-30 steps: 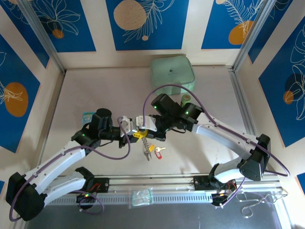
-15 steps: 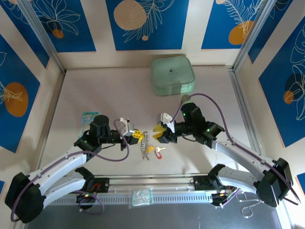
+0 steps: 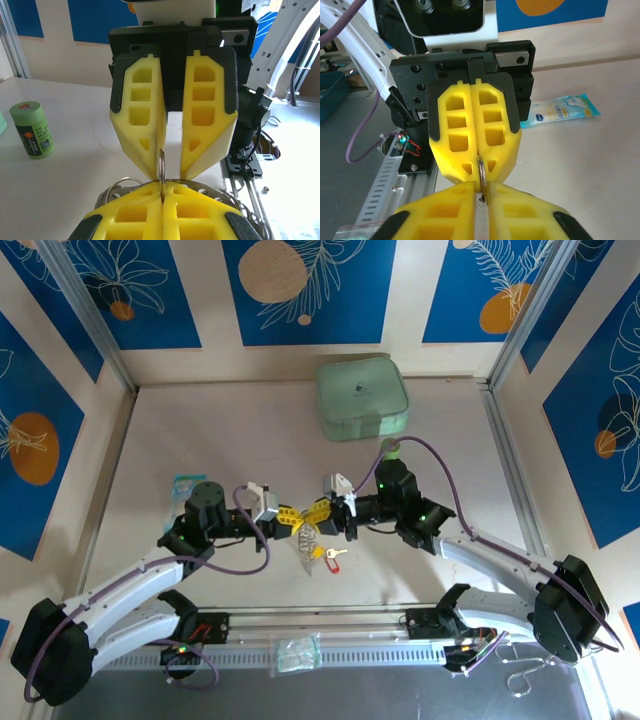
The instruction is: Put the keys on the keyring
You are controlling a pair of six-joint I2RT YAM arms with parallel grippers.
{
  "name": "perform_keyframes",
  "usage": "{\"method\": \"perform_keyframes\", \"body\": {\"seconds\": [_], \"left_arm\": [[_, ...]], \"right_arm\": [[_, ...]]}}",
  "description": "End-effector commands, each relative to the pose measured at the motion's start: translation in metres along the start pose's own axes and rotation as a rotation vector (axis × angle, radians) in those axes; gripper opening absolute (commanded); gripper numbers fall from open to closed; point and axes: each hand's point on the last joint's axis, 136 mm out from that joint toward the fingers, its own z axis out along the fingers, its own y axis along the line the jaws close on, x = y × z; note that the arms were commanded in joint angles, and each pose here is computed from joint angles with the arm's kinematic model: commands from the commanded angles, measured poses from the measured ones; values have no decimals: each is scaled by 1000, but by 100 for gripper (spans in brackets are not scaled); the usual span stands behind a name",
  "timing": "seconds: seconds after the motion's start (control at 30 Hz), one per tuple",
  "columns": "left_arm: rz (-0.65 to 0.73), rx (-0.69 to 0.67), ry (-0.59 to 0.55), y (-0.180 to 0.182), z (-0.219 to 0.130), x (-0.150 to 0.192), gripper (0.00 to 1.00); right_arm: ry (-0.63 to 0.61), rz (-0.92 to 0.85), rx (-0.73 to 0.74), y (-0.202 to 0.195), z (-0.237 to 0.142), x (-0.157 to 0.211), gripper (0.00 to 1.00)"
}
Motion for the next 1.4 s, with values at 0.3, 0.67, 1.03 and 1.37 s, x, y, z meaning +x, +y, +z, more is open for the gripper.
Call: {"method": "perform_keyframes", "body": {"seconds": [0.3,0.67,1.03,1.37], "left_arm": [[80,-42,103,2,-6,0,34],[135,-26,182,1,-8,-3,26],[112,16,185,-1,-4,-2,21],[101,22,132,-5,-4,-6,0]], "right_arm": [[222,-51,1,5,-8,4,0],[601,-181,-1,5,-16,11,0],[677,-260,-47,10,1,1,0],[452,-186,-35,9,0,-27,29]]}}
